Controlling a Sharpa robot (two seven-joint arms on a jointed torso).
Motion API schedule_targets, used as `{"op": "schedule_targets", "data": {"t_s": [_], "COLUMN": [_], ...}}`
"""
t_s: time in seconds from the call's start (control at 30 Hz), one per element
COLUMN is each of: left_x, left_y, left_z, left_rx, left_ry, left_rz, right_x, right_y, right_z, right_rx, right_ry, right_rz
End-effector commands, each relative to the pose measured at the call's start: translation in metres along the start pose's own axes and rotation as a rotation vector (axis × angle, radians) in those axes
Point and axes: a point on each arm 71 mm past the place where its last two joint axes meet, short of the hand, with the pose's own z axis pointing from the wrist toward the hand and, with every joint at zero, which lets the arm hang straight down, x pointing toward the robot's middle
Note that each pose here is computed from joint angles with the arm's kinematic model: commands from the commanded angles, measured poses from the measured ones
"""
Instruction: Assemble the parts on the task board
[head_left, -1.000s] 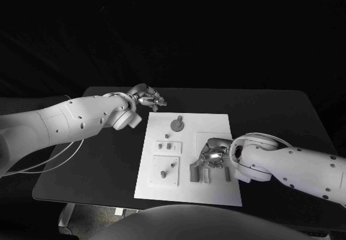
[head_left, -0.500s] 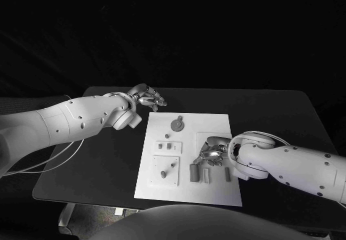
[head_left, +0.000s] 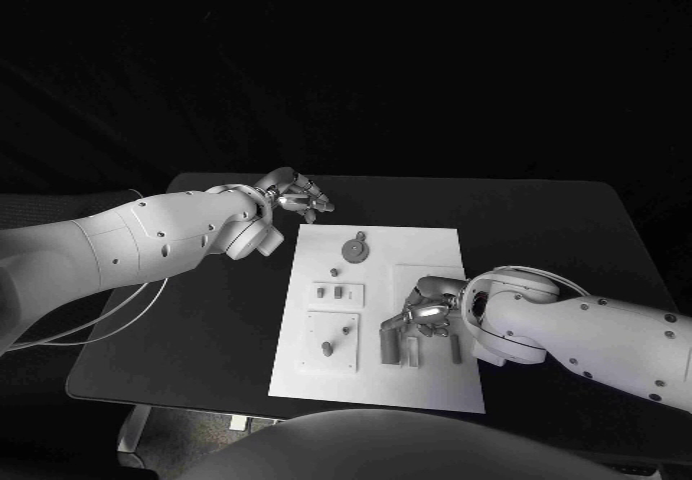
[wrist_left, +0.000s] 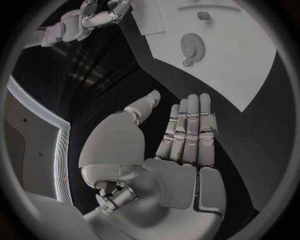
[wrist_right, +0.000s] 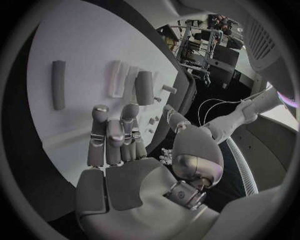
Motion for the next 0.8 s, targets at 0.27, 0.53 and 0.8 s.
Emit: {"op": "schedule_targets", "data": {"t_s": [0.27, 0.53, 0.8], "left_x": [0.0021, 0.0030, 0.0031], "left_y": [-0.0018, -0.0023, -0.0019], "left_z": [0.0004, 0.0006, 0.0004], "left_rx": [0.006, 0.006, 0.003], "left_ry": [0.017, 0.020, 0.023], "left_rz": [0.001, 0.001, 0.001], "right_x": [0.008, 0.011, 0.015], "right_y": [0.011, 0.017, 0.021], "right_z": [-0.001, 0.003, 0.006], "right_rx": [0.025, 0.049, 0.057], "right_ry": [0.033, 0.038, 0.023], "right_rz": [-0.149, -0.212, -0.268]}}
